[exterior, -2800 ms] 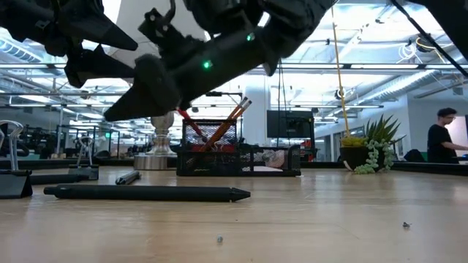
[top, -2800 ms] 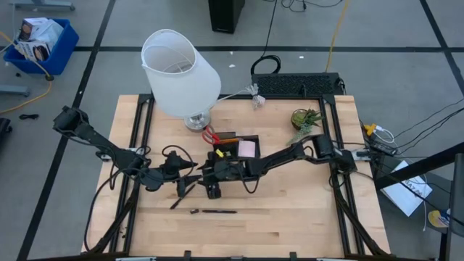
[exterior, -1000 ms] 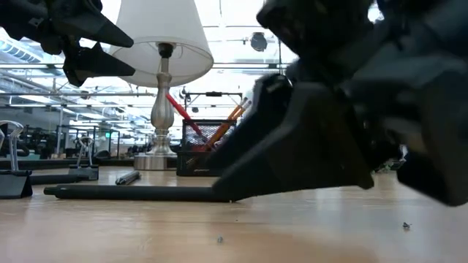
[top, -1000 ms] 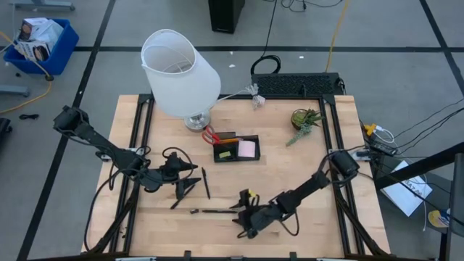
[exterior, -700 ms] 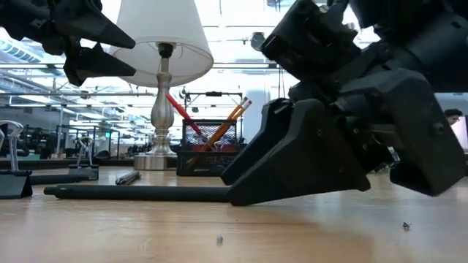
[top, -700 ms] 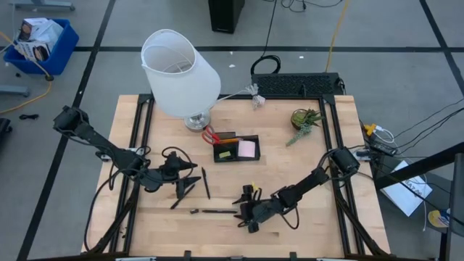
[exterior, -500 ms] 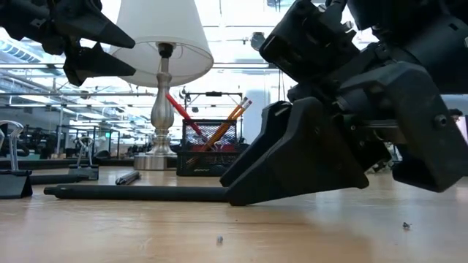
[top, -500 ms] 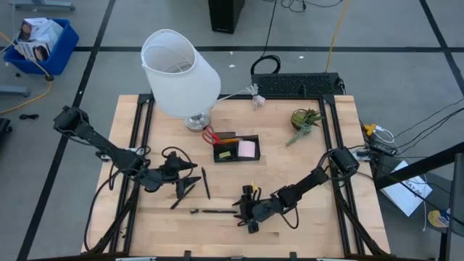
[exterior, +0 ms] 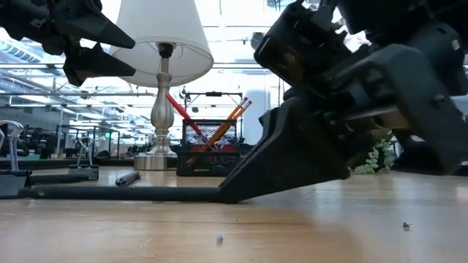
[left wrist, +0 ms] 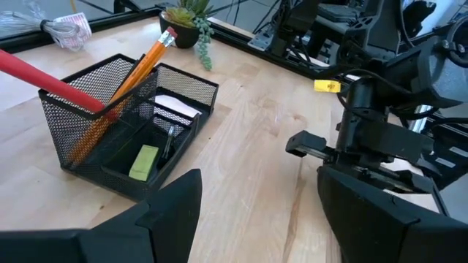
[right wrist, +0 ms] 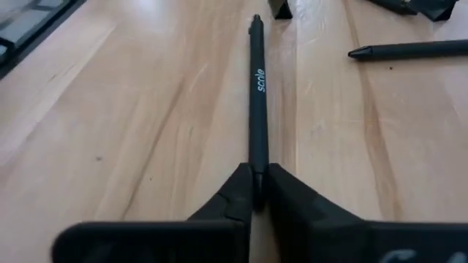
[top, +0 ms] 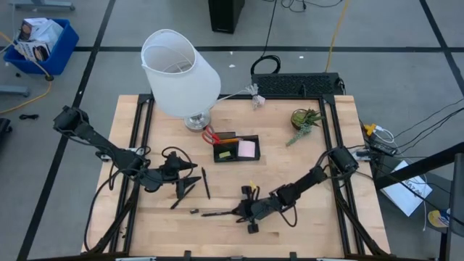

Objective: Pick and place office supplies into organizer
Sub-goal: Put the bottom right black pen into the top left compartment of the desk organizer

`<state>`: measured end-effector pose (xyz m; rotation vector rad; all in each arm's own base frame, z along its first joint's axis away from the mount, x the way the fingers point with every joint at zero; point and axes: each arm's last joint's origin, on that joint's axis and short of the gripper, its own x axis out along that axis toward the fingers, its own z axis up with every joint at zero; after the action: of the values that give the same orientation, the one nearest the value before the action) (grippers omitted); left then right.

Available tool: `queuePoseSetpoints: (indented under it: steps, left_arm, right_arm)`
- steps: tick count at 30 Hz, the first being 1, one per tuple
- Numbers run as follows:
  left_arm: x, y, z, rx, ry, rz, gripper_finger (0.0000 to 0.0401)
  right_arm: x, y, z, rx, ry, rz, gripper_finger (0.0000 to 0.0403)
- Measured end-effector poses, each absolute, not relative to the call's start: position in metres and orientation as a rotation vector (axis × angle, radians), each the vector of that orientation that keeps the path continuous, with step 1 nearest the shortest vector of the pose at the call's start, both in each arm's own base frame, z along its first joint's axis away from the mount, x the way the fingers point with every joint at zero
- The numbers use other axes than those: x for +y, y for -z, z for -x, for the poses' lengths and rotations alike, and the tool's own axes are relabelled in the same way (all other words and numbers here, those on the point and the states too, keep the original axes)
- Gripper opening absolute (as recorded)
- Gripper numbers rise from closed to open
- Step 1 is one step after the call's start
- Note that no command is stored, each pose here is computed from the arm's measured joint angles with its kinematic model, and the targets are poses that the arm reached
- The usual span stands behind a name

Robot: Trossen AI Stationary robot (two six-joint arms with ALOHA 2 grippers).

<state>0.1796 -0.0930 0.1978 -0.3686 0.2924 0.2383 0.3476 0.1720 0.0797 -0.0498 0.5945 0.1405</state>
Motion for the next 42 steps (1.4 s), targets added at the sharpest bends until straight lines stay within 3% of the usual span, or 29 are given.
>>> queuePoseSetpoints:
  steps: [9, 18, 24, 36, 42]
  left_arm:
    - [-0.093, -0.198, -0.180, 0.292, -0.238, 0.368, 0.0274]
    - [-0.093, -0.198, -0.179, 0.295, -0.239, 0.367, 0.0274]
    - [-0.093, -0.198, -0.180, 0.294, -0.239, 0.366, 0.0274]
    - [-0.095, -0.206, -0.182, 0.230, -0.183, 0.384, 0.0274]
    - [-0.095, -0.206, -0.182, 0.235, -0.183, 0.374, 0.0274]
  right_arm:
    - [0.167, -0.082, -0.352, 0.553, -0.121, 0.028, 0.0033]
    - [0.165, -0.104, -0.354, 0.484, -0.107, 0.083, 0.0015]
    - [0.155, -0.133, -0.342, 0.555, 0.040, 0.202, 0.0020]
    - [0.116, -0.207, -0.303, 0.676, 0.237, 0.594, 0.0019]
    - [0.094, -0.221, -0.303, 0.752, 0.200, 0.990, 0.0019]
